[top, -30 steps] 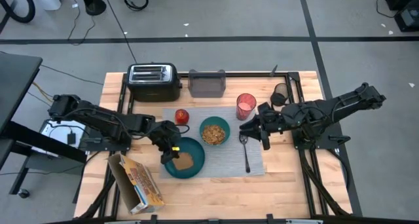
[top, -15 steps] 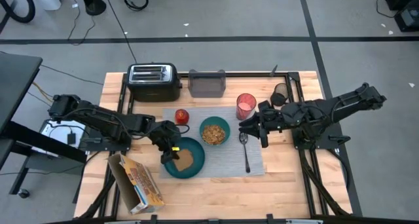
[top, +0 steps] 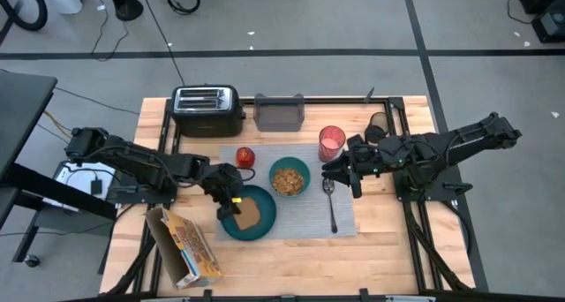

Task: Arrange a breakfast setting
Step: Put the toasted bread on the blue plate, then return to Home Position

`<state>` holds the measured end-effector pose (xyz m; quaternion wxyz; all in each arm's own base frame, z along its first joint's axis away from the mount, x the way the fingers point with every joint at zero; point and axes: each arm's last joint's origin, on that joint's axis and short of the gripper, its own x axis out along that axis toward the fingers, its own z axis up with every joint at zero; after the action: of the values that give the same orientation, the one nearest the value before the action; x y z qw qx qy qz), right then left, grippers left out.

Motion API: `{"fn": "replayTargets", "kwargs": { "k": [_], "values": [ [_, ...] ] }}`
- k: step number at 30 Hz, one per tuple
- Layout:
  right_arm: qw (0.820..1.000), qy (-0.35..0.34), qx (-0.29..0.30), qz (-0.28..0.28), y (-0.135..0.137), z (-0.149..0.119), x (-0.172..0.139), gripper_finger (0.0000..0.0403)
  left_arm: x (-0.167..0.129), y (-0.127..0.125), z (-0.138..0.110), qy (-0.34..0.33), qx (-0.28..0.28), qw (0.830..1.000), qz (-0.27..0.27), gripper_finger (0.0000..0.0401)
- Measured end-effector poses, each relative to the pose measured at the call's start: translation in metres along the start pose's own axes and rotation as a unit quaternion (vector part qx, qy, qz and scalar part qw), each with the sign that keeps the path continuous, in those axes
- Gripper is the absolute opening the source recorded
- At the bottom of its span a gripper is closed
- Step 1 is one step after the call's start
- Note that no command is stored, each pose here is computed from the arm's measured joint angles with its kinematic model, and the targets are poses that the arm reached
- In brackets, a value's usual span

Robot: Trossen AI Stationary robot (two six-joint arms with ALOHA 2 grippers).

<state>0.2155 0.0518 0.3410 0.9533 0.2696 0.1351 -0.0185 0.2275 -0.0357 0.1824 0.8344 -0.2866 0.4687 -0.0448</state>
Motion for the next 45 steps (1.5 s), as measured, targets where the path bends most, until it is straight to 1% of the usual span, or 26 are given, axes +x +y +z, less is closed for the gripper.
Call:
{"fn": "replayTargets", "kwargs": {
  "k": [3,7,14,21,24,27,30,33,36,38,40,42,45],
  "values": [
    [1.0,0.0,-0.002,0.0,0.0,0.0,0.0,0.0129,0.0,0.001,0.001,-0.018,0.026,0.999,0.027,0.0237],
    [1.0,0.0,-0.004,0.0,0.0,0.0,0.0,0.0129,0.0,0.0,0.002,-0.031,0.068,0.997,0.037,0.0244],
    [1.0,0.0,-0.009,0.0,0.0,0.0,0.0,0.0129,0.0,0.0,0.002,-0.031,0.081,0.995,0.039,0.0245],
    [1.0,-0.003,-0.017,-0.004,-0.002,0.001,0.0,0.0129,0.0,0.001,0.002,-0.033,0.12,0.991,0.056,0.0245],
    [1.0,-0.004,-0.019,-0.007,-0.003,0.002,0.001,0.0129,0.0,0.001,0.002,-0.032,0.123,0.99,0.055,0.0245],
    [1.0,-0.009,-0.03,-0.004,-0.004,0.004,0.0,0.0129,-0.003,-0.001,0.003,-0.016,0.119,0.991,0.056,0.0245],
    [0.999,-0.039,-0.035,0.008,-0.004,0.012,-0.005,0.0129,-0.016,-0.013,0.017,-0.014,0.113,0.992,0.057,0.0245],
    [0.996,-0.065,-0.064,0.006,-0.007,0.02,-0.01,0.0129,-0.033,-0.028,0.035,-0.024,0.125,0.99,0.056,0.0239],
    [0.992,-0.077,-0.104,-0.011,-0.014,0.027,-0.012,0.0125,-0.05,-0.041,0.054,-0.057,0.138,0.988,0.046,0.0226],
    [0.988,-0.081,-0.129,-0.012,-0.02,0.031,-0.012,0.0118,-0.06,-0.045,0.066,-0.083,0.139,0.986,0.042,0.0213],
    [0.986,-0.078,-0.149,-0.005,-0.025,0.035,-0.012,0.0103,-0.069,-0.048,0.077,-0.113,0.138,0.983,0.037,0.0196],
    [0.985,-0.077,-0.155,-0.005,-0.031,0.039,-0.012,0.0081,-0.078,-0.049,0.085,-0.152,0.14,0.978,0.028,0.0175],
    [0.983,-0.085,-0.16,-0.004,-0.035,0.043,-0.02,0.0032,-0.092,-0.05,0.094,-0.221,0.144,0.965,0.009,0.0135]
  ]
}}
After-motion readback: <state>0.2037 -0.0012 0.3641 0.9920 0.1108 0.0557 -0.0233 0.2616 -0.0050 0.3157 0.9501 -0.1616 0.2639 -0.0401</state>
